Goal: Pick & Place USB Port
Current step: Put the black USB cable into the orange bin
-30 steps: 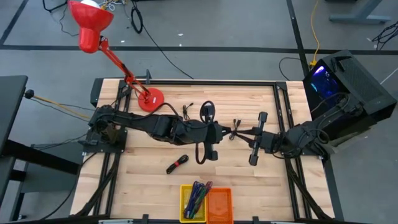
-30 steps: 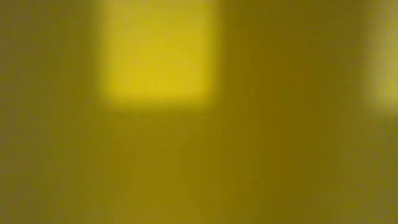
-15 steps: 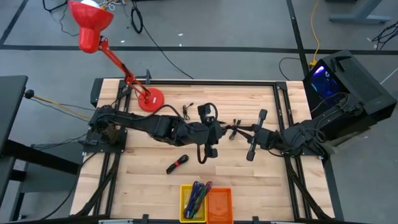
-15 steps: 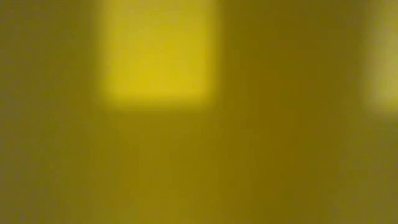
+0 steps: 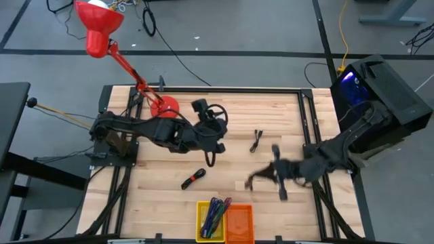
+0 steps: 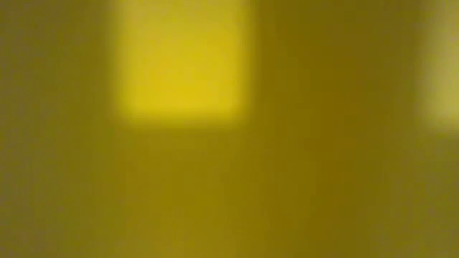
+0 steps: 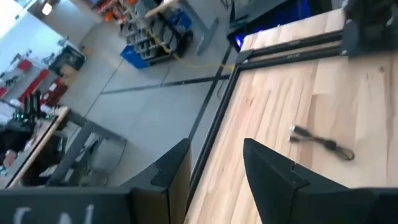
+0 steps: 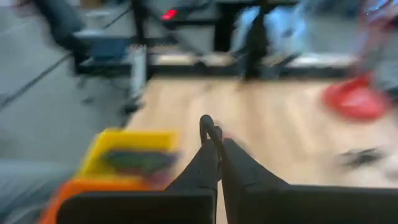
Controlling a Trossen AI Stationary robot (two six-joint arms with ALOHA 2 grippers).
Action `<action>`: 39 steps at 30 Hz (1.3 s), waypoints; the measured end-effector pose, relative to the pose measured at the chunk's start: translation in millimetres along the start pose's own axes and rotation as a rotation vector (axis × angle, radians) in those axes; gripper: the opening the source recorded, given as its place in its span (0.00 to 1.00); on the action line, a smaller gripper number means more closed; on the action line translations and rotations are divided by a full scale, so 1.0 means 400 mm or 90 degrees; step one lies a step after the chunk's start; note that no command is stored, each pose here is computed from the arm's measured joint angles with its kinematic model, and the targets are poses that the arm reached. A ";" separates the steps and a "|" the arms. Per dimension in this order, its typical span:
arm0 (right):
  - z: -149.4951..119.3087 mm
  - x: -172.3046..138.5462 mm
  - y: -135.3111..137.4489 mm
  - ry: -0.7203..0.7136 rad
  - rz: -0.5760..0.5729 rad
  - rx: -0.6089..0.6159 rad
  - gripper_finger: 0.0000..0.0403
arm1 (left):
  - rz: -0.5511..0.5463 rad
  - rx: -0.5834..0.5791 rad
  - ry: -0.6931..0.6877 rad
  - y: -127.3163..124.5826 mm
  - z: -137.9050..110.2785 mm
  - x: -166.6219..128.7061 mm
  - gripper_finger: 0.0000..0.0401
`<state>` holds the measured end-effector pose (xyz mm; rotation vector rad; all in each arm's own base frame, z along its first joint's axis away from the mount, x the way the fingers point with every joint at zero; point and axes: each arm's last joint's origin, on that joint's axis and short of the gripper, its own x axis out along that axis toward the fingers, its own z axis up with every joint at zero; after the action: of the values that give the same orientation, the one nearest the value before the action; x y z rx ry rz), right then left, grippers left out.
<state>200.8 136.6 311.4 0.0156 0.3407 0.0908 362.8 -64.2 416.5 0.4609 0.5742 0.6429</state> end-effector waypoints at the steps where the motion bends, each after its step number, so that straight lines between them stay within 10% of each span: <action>1: -0.016 0.007 0.021 0.022 0.019 0.008 0.00 | 0.003 -0.008 0.000 0.006 0.000 -0.004 0.38; 15: -0.169 0.129 0.259 0.027 0.109 0.123 0.00 | 0.005 -0.019 0.010 0.027 -0.008 -0.020 0.38; 31: -0.238 0.183 0.300 0.041 0.115 0.159 0.01 | 0.001 -0.017 0.011 0.024 -0.009 -0.022 0.38; 39: -0.238 0.183 0.300 0.044 0.122 0.151 0.16 | 0.000 -0.011 0.015 0.024 -0.011 -0.021 0.38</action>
<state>227.4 262.7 200.7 0.2808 0.4165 0.2401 350.5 -62.2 421.4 0.4377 0.5906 0.6543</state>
